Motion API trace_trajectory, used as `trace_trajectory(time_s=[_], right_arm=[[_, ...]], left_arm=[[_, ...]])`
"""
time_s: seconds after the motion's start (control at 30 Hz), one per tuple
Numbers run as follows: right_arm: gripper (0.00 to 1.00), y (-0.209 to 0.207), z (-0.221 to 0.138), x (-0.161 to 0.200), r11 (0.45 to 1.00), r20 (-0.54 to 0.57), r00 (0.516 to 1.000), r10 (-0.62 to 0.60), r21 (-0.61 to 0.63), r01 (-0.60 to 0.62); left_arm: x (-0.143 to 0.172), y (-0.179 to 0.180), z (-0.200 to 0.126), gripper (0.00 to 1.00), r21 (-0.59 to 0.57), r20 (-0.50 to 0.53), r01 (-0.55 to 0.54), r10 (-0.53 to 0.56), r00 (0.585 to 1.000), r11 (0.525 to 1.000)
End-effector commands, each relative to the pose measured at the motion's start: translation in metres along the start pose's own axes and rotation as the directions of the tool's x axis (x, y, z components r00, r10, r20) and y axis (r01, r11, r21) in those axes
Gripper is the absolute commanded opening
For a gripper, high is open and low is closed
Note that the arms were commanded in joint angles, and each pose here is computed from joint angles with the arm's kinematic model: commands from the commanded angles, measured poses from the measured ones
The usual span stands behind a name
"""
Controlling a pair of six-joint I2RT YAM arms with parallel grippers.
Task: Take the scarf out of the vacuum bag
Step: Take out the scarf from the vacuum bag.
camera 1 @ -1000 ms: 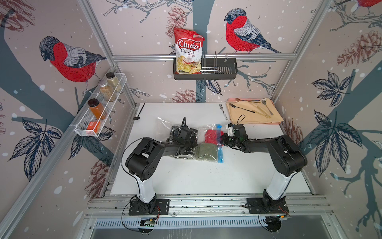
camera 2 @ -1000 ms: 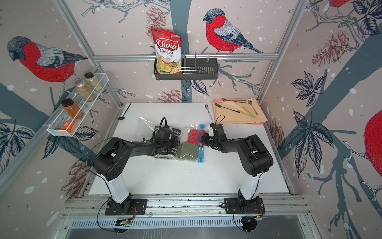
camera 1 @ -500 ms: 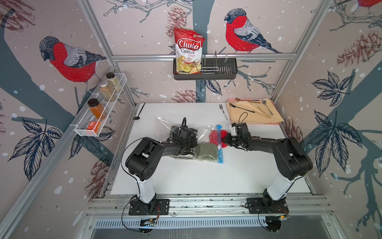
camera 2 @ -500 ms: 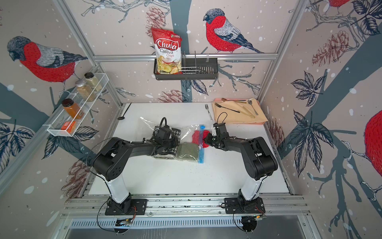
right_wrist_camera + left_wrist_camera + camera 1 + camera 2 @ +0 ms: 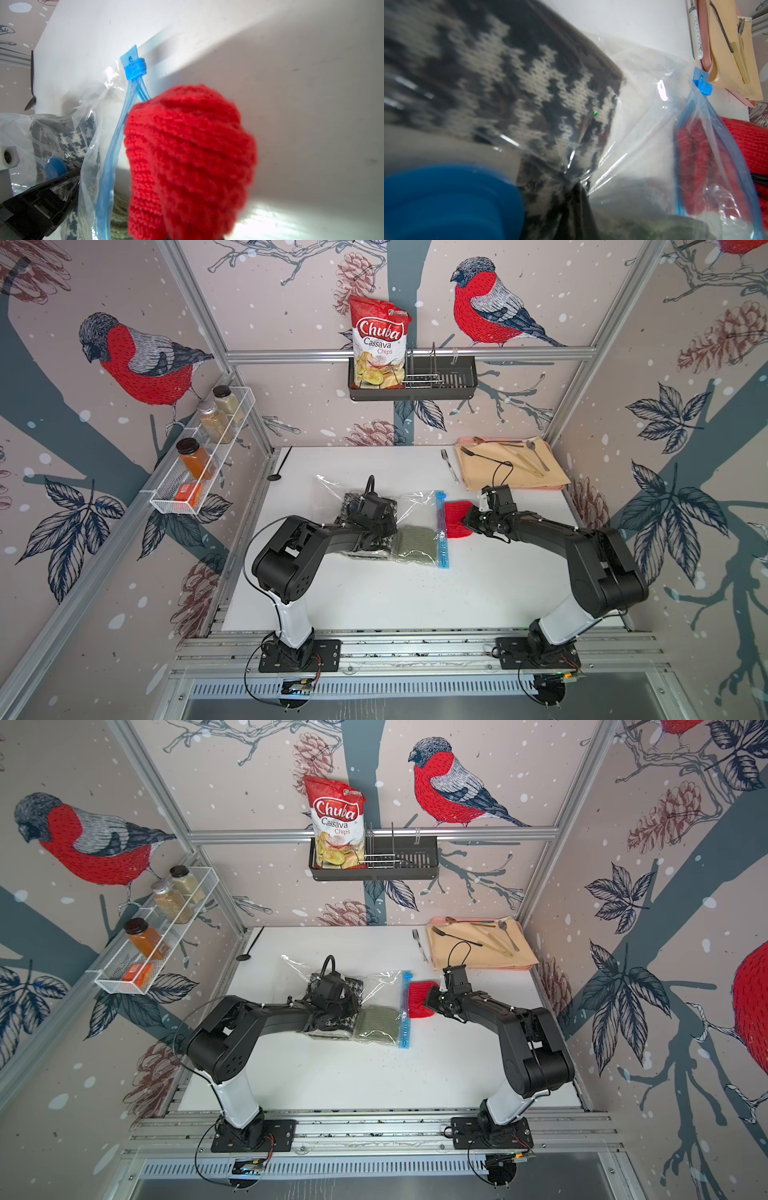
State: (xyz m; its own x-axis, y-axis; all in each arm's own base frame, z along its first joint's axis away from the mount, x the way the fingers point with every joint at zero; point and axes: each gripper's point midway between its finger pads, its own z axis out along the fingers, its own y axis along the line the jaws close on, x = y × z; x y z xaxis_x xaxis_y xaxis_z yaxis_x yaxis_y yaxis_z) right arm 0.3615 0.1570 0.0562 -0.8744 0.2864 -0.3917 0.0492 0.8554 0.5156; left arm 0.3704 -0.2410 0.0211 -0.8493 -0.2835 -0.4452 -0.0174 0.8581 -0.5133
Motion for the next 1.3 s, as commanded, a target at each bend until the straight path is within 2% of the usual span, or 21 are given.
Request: trace_trajectory(time_s=[0.0,0.3,0.47,0.63,0.83,0.93,1.13,1.27], right_arm=[[0.00,-0.026,-0.016,-0.011,0.992,0.039,0.999,0.009,0.128,-0.014],[0.00,-0.096,-0.050,-0.035,0.955,0.124,0.979,0.160,0.230,-0.185],[0.00,-0.133,-0.063,-0.039,0.918,0.196,0.936,0.292,0.216,-0.331],[0.00,-0.140,-0.060,-0.042,0.910,0.226,0.913,0.338,0.169,-0.379],[0.00,-0.134,-0.038,-0.035,0.912,0.155,0.910,0.384,0.090,-0.400],[0.00,-0.140,-0.040,-0.037,0.904,0.190,0.897,0.400,0.077,-0.420],[0.00,-0.165,-0.059,-0.042,0.867,0.277,0.879,0.388,0.215,-0.450],[0.00,-0.177,-0.074,-0.040,0.844,0.335,0.854,0.398,0.231,-0.485]], left_arm=[[0.045,0.046,-0.004,0.00,-0.185,-0.162,0.010,-0.041,0.986,0.983],[0.041,0.041,-0.007,0.00,-0.172,-0.154,0.011,-0.037,0.987,0.985],[0.041,0.040,-0.007,0.00,-0.169,-0.152,0.011,-0.037,0.988,0.986],[0.041,0.040,-0.007,0.00,-0.166,-0.154,0.008,-0.034,0.987,0.986],[0.041,0.039,-0.007,0.00,-0.162,-0.153,0.010,-0.035,0.988,0.987],[0.041,0.039,-0.007,0.00,-0.161,-0.151,0.012,-0.036,0.988,0.987],[0.041,0.039,-0.007,0.00,-0.160,-0.151,0.016,-0.041,0.988,0.987],[0.041,0.039,-0.007,0.00,-0.159,-0.150,0.016,-0.040,0.988,0.987]])
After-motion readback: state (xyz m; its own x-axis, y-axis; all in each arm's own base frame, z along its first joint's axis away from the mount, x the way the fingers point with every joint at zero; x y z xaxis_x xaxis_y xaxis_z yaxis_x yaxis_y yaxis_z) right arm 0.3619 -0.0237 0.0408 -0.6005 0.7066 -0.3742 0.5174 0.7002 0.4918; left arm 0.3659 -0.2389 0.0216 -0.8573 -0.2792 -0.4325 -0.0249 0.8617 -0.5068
